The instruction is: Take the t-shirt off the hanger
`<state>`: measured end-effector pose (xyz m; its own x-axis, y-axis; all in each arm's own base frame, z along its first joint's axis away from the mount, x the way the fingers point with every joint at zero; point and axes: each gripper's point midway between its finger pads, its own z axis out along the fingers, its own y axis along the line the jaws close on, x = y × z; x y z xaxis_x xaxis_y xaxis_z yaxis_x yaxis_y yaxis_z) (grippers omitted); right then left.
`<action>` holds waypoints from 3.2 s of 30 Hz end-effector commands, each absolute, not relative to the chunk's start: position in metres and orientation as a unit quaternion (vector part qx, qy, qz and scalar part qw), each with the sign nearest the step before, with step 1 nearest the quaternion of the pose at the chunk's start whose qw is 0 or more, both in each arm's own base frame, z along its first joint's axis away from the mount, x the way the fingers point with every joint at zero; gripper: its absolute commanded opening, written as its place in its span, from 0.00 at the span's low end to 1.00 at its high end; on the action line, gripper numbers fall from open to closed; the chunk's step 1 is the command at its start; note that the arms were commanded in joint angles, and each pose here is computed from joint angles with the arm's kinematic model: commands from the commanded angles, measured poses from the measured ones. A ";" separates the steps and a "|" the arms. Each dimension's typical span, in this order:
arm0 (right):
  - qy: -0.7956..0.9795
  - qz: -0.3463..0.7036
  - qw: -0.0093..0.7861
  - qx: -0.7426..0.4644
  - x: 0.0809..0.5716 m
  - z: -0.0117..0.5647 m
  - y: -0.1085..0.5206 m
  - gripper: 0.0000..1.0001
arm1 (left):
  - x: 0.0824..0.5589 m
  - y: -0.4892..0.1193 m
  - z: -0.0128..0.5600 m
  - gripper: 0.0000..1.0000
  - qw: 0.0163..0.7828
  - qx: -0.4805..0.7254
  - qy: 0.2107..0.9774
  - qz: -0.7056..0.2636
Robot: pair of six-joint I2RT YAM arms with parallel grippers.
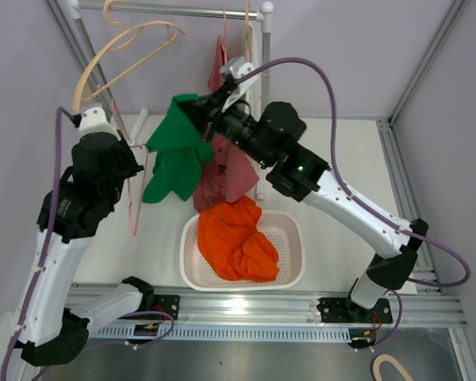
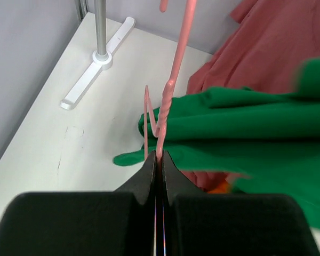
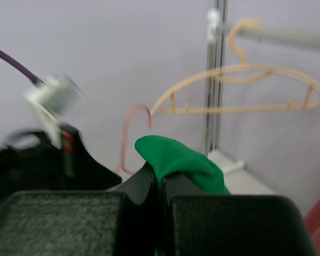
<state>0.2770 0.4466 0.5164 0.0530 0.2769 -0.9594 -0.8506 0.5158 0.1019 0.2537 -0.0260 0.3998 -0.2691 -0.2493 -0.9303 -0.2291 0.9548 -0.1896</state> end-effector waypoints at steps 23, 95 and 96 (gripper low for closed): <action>0.492 0.408 0.756 -0.140 0.222 0.572 0.314 0.00 | 0.335 -0.023 0.491 0.01 0.690 -0.182 0.700 -0.023; 0.802 0.331 0.474 -0.150 0.178 0.302 0.276 0.96 | 0.498 0.025 0.547 0.38 0.750 -0.064 0.655 -0.068; 0.803 0.331 0.472 -0.152 0.178 0.300 0.278 0.96 | 0.492 0.019 0.554 0.39 0.755 -0.058 0.650 -0.064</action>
<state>0.1751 0.2681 0.2935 -0.5236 0.0528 -0.8503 -0.5342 0.7572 0.3759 0.5385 0.0292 0.4802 -0.0223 -0.2018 -0.9792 0.0001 0.9794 -0.2018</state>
